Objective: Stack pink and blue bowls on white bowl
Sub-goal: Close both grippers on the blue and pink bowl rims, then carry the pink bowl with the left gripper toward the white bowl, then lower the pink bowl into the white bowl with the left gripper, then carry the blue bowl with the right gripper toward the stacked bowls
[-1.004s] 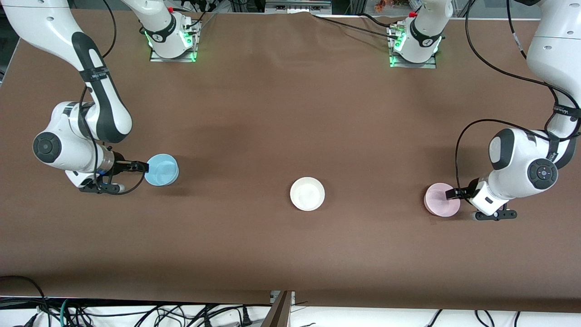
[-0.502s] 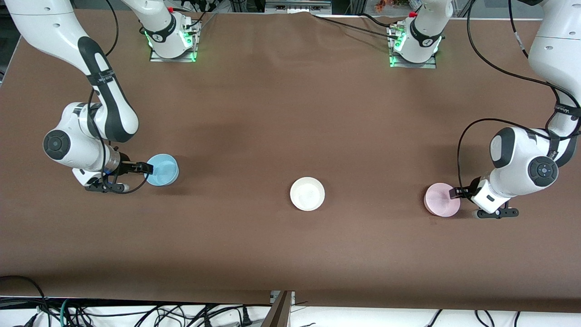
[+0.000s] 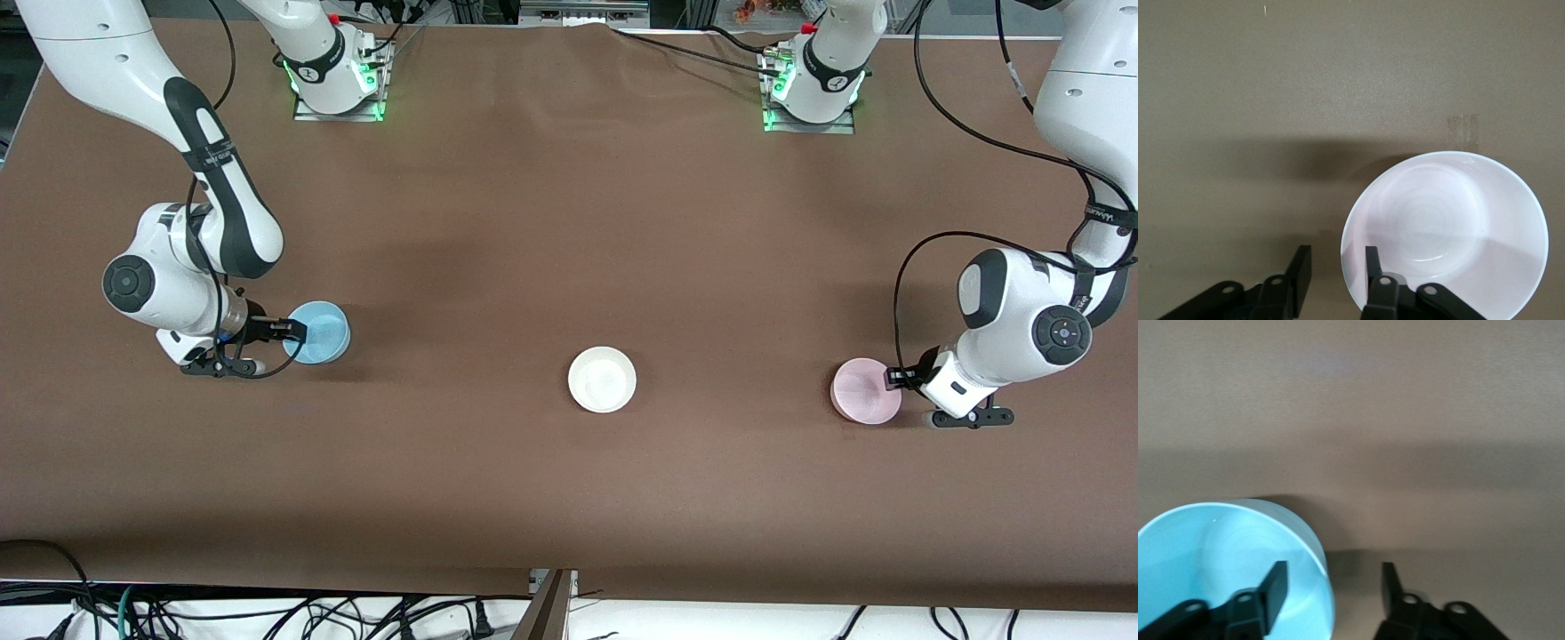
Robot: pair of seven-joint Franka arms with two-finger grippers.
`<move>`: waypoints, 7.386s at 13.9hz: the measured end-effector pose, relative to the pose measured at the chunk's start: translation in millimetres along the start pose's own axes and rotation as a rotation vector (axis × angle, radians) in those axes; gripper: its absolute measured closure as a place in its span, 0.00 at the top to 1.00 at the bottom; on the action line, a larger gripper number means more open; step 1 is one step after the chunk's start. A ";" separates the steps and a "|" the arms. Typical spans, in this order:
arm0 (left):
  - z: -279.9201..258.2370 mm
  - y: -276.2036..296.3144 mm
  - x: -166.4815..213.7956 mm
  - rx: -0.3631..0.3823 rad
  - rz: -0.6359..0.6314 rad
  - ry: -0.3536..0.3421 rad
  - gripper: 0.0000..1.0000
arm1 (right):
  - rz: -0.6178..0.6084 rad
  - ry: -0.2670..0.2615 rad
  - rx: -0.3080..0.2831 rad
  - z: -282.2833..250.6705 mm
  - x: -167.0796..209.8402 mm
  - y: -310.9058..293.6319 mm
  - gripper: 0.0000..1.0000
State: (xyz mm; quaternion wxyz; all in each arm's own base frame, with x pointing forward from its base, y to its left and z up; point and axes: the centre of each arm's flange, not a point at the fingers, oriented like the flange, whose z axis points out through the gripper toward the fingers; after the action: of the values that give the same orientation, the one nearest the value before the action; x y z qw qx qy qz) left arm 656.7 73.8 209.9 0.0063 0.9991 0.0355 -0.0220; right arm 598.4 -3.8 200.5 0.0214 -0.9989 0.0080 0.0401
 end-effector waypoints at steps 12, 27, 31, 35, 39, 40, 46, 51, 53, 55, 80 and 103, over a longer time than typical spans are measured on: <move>-3.9 3.6 0.9 -0.002 0.005 0.007 0.03 | -0.010 -0.020 0.014 -4.2 -2.6 -12.1 0.03; -47.4 140.7 1.2 -0.114 -0.243 0.057 0.03 | -0.040 0.002 0.025 -33.7 5.8 -29.1 0.03; -55.5 220.9 -13.8 -0.138 -0.355 0.050 0.03 | -0.059 -0.023 0.033 -51.2 11.3 -40.6 0.03; -72.1 296.0 -28.9 -0.167 -0.455 0.064 0.03 | -0.086 -0.033 0.043 -60.1 13.8 -57.5 0.03; -88.7 358.0 -46.7 -0.196 -0.521 0.075 0.03 | -0.112 -0.055 0.052 -73.2 14.9 -73.4 0.03; -88.1 369.1 -52.5 -0.196 -0.529 0.071 0.03 | -0.118 -0.055 0.055 -75.2 14.9 -77.9 0.03; -64.1 422.2 -78.8 -0.154 -0.611 0.079 0.03 | -0.105 -0.062 0.111 -75.7 12.7 -93.9 0.03; -59.5 451.2 -82.7 -0.154 -0.657 0.107 0.03 | -0.103 -0.064 0.132 -75.8 11.4 -102.6 0.03; -59.0 450.2 -81.5 -0.154 -0.669 0.108 0.03 | -0.105 -0.064 0.133 -75.7 11.1 -104.3 0.03; -58.9 450.2 -81.5 -0.154 -0.680 0.107 0.03 | -0.112 -0.065 0.133 -75.5 10.3 -109.0 0.03; -44.1 466.0 -89.1 -0.214 -0.740 0.090 0.03 | 0.041 -0.046 0.125 -81.2 -0.3 -199.3 0.03; -14.4 463.9 -93.7 -0.200 -0.742 0.062 0.03 | 0.143 -0.013 0.134 -71.4 -7.1 -243.3 0.03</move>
State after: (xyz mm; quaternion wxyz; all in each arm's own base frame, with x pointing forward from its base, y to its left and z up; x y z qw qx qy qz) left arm 597.0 -395.3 233.5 0.0943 0.9129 0.3969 0.0108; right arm 601.3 236.3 282.5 0.0854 -0.9919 0.0816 0.0476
